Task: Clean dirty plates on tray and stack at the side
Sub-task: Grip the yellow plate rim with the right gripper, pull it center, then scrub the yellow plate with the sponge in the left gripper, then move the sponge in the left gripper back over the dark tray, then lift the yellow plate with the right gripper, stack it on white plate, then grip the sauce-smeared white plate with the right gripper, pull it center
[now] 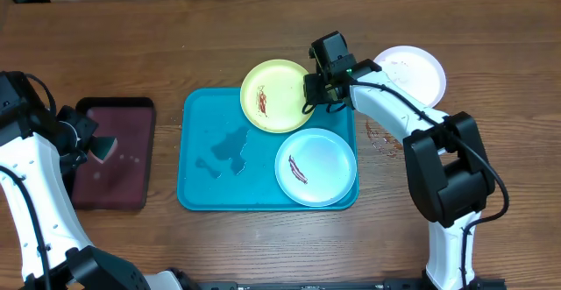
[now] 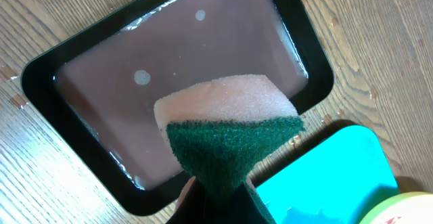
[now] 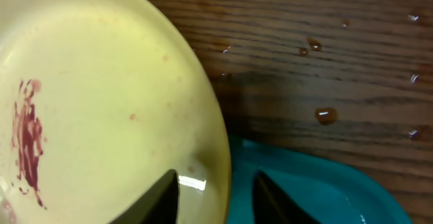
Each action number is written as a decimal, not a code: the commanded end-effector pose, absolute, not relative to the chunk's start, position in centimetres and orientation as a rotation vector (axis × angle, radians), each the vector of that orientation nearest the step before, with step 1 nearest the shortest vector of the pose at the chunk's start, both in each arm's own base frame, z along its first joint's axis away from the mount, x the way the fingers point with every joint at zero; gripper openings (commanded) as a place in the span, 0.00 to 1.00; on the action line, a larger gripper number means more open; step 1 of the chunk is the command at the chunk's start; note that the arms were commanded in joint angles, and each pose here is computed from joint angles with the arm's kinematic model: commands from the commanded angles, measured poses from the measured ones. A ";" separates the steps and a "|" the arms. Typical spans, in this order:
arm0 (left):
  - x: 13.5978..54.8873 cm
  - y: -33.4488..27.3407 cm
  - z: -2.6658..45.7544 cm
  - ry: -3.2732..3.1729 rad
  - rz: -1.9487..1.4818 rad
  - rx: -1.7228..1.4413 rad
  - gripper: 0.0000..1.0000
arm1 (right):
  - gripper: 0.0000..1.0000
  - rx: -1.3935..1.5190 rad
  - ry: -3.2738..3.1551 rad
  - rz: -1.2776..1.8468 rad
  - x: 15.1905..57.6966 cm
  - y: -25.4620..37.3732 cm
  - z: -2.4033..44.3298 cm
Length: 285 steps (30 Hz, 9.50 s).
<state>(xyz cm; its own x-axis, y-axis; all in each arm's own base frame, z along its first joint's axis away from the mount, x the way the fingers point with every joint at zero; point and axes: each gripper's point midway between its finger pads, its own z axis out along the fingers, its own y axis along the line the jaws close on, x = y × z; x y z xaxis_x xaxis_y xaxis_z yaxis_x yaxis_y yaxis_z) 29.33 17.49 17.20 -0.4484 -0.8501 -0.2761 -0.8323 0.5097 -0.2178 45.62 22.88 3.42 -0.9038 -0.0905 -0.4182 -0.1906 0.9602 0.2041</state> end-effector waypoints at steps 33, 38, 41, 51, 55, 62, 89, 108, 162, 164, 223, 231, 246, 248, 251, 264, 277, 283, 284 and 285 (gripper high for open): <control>34.5 7.0 18.7 2.575 -0.508 -0.762 0.04 | 0.04 -0.292 2.824 0.566 38.2 32.4 2.4; 35.8 2.7 17.4 2.661 -0.470 -0.639 0.04 | 0.04 -0.139 2.857 0.553 38.2 32.0 2.2; 36.1 1.7 15.8 2.710 -0.433 -0.685 0.04 | 0.04 -0.077 2.872 0.496 38.2 31.2 1.9; 38.9 -6.5 8.7 2.881 -0.614 -0.465 0.04 | 0.04 -0.047 2.901 0.476 37.6 30.8 1.4; 39.9 -9.8 6.4 2.901 -0.680 -0.310 0.04 | 0.04 -0.047 2.900 0.476 37.7 30.8 1.4; 39.7 -11.9 2.7 2.972 -0.622 -0.244 0.04 | 0.04 -0.043 2.890 0.454 37.9 30.6 1.4; 42.5 -1.6 9.5 2.895 0.281 -0.450 0.04 | 0.04 -0.042 2.897 0.449 37.8 30.4 1.3; 35.6 -11.6 2.0 3.184 -0.459 -0.228 0.04 | 0.04 -0.043 2.885 0.459 38.0 30.6 1.4; 33.9 19.0 12.6 2.664 -0.278 -1.448 0.04 | 0.04 -0.892 1.606 -0.770 41.0 34.0 30.0; 33.9 19.0 12.6 2.664 -0.278 -1.447 0.04 | 0.04 -0.900 1.590 -0.782 40.7 34.3 30.3; 34.2 18.5 11.8 2.680 -0.269 -1.424 0.04 | 0.10 0.884 2.391 0.172 45.6 -8.7 9.6; 34.3 18.4 11.8 2.683 -0.269 -1.418 0.04 | 0.76 0.445 2.463 0.657 46.2 0.0 11.2; 34.9 17.2 11.8 2.709 -0.272 -1.374 0.04 | 0.63 -0.724 2.691 0.362 37.7 15.4 6.7; 35.0 17.0 11.8 2.713 -0.272 -1.367 0.04 | 0.63 -0.793 2.724 0.277 36.5 16.2 6.2; 35.1 16.9 11.8 2.716 -0.271 -1.359 0.04 | 0.63 -0.876 2.756 0.218 34.7 17.1 5.7; 35.2 16.9 11.8 2.713 -0.270 -1.351 0.04 | 0.50 -0.991 2.760 0.264 34.2 18.4 3.5; 35.2 16.9 11.8 2.713 -0.270 -1.351 0.04 | 0.45 -1.017 2.922 0.284 31.5 17.7 0.4; 35.1 16.8 11.8 2.717 -0.275 -1.353 0.04 | 0.19 -0.955 2.928 0.349 31.6 18.5 0.5; 35.1 16.7 11.8 2.722 -0.283 -1.346 0.04 | 0.14 -0.934 2.931 0.366 31.6 18.7 0.5; 35.4 16.2 11.9 2.737 -0.314 -1.300 0.04 | 0.10 -0.909 2.932 0.382 31.7 19.1 0.6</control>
